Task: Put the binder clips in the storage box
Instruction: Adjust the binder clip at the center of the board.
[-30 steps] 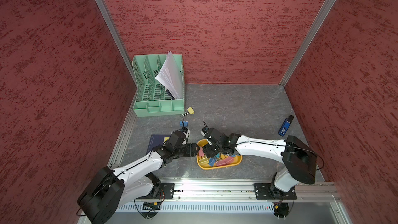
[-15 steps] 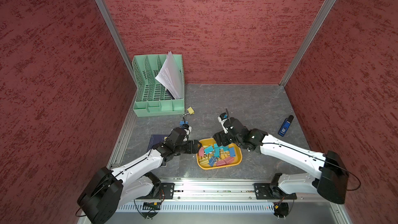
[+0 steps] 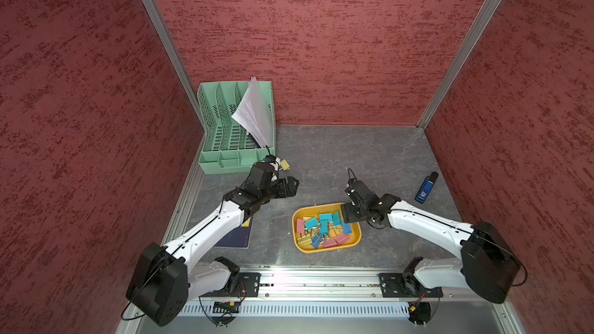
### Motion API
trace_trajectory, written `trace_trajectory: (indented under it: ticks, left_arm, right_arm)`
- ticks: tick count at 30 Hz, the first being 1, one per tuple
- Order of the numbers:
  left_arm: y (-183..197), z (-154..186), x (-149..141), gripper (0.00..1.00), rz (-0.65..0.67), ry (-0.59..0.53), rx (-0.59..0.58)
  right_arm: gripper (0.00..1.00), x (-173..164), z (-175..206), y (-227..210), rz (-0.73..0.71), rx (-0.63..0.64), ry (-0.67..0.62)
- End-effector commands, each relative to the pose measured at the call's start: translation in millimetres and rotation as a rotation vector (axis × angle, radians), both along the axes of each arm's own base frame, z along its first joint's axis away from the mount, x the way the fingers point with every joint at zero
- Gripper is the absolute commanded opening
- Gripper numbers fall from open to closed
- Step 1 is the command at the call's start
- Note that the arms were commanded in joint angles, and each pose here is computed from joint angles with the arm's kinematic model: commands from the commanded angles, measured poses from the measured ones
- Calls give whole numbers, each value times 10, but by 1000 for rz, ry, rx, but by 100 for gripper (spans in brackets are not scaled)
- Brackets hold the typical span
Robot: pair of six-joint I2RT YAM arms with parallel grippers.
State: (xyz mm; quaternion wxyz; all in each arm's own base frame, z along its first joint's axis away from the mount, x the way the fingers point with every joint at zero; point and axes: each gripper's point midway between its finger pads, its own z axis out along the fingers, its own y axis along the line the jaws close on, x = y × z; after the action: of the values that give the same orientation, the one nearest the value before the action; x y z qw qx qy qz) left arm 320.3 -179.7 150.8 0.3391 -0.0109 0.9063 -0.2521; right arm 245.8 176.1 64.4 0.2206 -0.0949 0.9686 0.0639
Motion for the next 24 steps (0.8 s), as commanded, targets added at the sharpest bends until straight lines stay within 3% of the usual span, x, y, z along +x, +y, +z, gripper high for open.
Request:
trace_trajectory:
  ticks: [1,5,12,16,24]
  left_arm:
    - [75,-133,239,93,2,37,43]
    - [199,-224,539,93,26,61,77]
    - [453,-425,1007,90,65,99,182]
    - [443,-562,1116,72,29,119,226]
    - [213,-608,1192,44,-62,78,205]
  right_arm:
    - [73,31,-35,-5,-24,15,0]
    - [62,-2,-61,-19,-29,23,5]
    - [60,-8,9,-11,-21,40,-11]
    - [60,-12,4,4,-13,44,-9]
    - [59,10,-19,54,4,52,-8]
